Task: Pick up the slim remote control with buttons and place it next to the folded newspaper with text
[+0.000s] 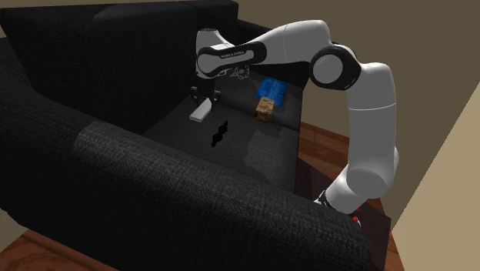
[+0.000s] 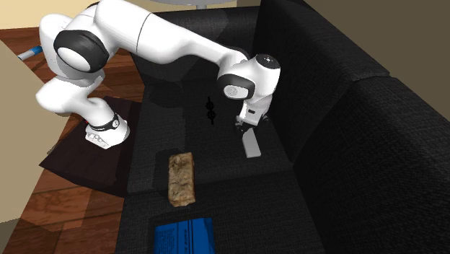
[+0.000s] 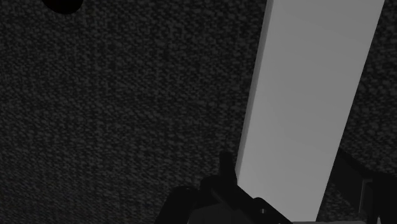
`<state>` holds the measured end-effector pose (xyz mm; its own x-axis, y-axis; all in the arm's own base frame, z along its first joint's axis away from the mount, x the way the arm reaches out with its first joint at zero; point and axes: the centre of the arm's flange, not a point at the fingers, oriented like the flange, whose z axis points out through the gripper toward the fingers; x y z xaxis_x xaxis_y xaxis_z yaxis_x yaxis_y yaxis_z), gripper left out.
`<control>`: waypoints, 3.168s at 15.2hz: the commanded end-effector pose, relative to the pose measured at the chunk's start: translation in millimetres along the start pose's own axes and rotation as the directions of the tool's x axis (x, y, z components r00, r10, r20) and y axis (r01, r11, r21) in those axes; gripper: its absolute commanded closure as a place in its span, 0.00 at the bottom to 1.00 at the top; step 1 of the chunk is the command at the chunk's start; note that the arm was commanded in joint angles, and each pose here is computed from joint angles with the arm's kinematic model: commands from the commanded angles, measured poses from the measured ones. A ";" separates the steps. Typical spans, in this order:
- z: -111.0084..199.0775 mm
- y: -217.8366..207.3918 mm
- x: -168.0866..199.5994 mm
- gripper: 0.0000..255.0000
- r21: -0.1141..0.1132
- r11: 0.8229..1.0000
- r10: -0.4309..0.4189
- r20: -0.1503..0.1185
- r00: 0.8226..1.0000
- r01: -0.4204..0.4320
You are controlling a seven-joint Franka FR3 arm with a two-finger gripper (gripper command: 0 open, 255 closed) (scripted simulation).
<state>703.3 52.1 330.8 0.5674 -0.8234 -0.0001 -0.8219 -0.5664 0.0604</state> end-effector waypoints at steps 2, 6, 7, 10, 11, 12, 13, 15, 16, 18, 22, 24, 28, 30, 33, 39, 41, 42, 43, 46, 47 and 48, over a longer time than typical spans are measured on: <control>0.5 0.0 0.0 1.00 -0.001 1.000 0.000 0.000 1.000 0.000; 0.4 -0.1 0.0 1.00 -0.001 1.000 0.000 0.000 1.000 0.000; 0.4 0.0 0.0 1.00 -0.001 1.000 0.000 0.000 1.000 0.000; -4.8 0.4 0.0 1.00 -0.001 1.000 0.000 0.000 1.000 0.000; -10.0 0.7 -0.1 1.00 -0.001 1.000 0.000 0.000 1.000 0.000; -15.3 1.1 -0.1 1.00 -0.001 1.000 0.000 0.000 1.000 0.000; -20.6 1.3 0.0 1.00 -0.001 1.000 0.000 0.000 1.000 0.000; -31.1 2.0 0.0 1.00 -0.001 1.000 0.000 0.000 1.000 0.000; -36.4 2.3 0.0 1.00 -0.001 1.000 0.000 0.000 1.000 0.000; -46.9 2.9 0.0 1.00 -0.001 1.000 0.000 0.000 1.000 0.000; -68.0 4.2 0.0 1.00 -0.001 1.000 0.000 0.000 1.000 0.000; -78.6 4.8 0.0 1.00 -0.001 1.000 0.000 0.000 1.000 0.000; -95.1 5.9 -0.1 1.00 -0.001 1.000 0.000 0.000 1.000 0.000; -94.5 22.1 20.7 1.00 -0.001 1.000 0.000 0.000 1.000 0.000; -93.5 46.5 51.9 1.00 -0.001 1.000 0.000 0.000 1.000 0.000; -91.7 95.4 114.2 1.00 -0.001 1.000 0.000 0.000 1.000 0.000; -91.1 111.6 135.0 1.00 -0.001 1.000 0.000 0.000 1.000 0.000; -90.7 119.8 145.4 1.00 -0.001 1.000 0.000 0.000 1.000 0.000; -90.4 127.9 155.7 1.00 -0.001 1.000 0.000 0.000 1.000 0.000; -89.5 152.3 186.9 1.00 -0.001 1.000 0.000 0.000 1.000 0.000; -89.2 160.5 197.3 1.00 -0.001 1.000 0.000 0.000 1.000 0.000; -88.8 169.6 208.9 1.00 -0.001 1.000 0.000 0.000 1.000 0.000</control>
<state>686.3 -199.9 427.5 0.5661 -0.8243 -0.0006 -0.8228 -0.5651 0.0614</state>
